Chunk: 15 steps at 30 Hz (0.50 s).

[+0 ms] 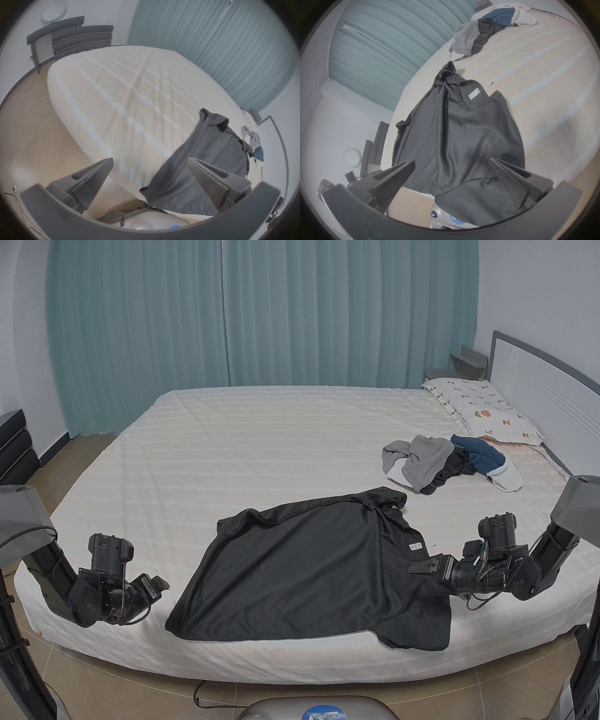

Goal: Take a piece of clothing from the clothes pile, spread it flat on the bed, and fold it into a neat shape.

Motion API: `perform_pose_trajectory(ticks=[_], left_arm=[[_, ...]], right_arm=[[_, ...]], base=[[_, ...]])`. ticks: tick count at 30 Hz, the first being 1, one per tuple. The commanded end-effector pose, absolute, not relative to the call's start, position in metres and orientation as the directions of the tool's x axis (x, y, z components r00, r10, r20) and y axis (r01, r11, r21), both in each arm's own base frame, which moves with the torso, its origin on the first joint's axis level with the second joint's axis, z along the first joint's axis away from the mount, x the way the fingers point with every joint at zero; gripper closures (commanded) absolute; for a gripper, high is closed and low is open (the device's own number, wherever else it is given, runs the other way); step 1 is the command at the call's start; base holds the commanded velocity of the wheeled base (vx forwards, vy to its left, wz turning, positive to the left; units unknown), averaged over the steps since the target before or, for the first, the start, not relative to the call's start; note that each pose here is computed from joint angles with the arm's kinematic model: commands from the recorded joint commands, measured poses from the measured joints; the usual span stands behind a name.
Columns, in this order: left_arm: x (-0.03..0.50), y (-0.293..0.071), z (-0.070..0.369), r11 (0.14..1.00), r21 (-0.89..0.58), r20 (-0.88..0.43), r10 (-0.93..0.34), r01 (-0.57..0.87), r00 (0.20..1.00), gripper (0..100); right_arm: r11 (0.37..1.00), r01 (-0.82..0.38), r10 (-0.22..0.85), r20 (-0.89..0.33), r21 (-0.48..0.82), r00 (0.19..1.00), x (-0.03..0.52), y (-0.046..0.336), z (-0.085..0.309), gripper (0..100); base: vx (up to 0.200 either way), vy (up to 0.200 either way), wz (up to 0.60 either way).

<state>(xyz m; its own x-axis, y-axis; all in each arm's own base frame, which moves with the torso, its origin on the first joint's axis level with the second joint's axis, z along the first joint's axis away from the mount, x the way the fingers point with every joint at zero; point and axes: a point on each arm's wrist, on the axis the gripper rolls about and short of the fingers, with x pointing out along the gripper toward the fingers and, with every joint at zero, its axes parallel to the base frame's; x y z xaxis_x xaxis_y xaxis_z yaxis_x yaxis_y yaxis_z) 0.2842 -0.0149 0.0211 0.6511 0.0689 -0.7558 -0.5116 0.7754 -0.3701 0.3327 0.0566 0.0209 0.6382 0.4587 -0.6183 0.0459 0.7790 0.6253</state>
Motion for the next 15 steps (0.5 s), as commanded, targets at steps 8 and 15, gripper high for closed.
perform_pose_trajectory(ticks=[8, 15], left_arm=[[0.292, -0.031, 0.027, 0.749, -0.440, -0.732, 0.021, -0.496, 0.681, 0], [0.304, -0.047, 0.033, 0.751, -0.478, -0.703, -0.017, -0.455, 0.711, 0]], right_arm=[[0.761, 0.064, 0.459, -0.606, 0.646, 0.650, 0.338, 0.057, 0.023, 0], [0.759, 0.067, 0.466, -0.612, 0.648, 0.639, 0.337, 0.060, 0.021, 0]], base=[[0.200, 0.000, 0.00], [0.029, 0.000, 0.00]])
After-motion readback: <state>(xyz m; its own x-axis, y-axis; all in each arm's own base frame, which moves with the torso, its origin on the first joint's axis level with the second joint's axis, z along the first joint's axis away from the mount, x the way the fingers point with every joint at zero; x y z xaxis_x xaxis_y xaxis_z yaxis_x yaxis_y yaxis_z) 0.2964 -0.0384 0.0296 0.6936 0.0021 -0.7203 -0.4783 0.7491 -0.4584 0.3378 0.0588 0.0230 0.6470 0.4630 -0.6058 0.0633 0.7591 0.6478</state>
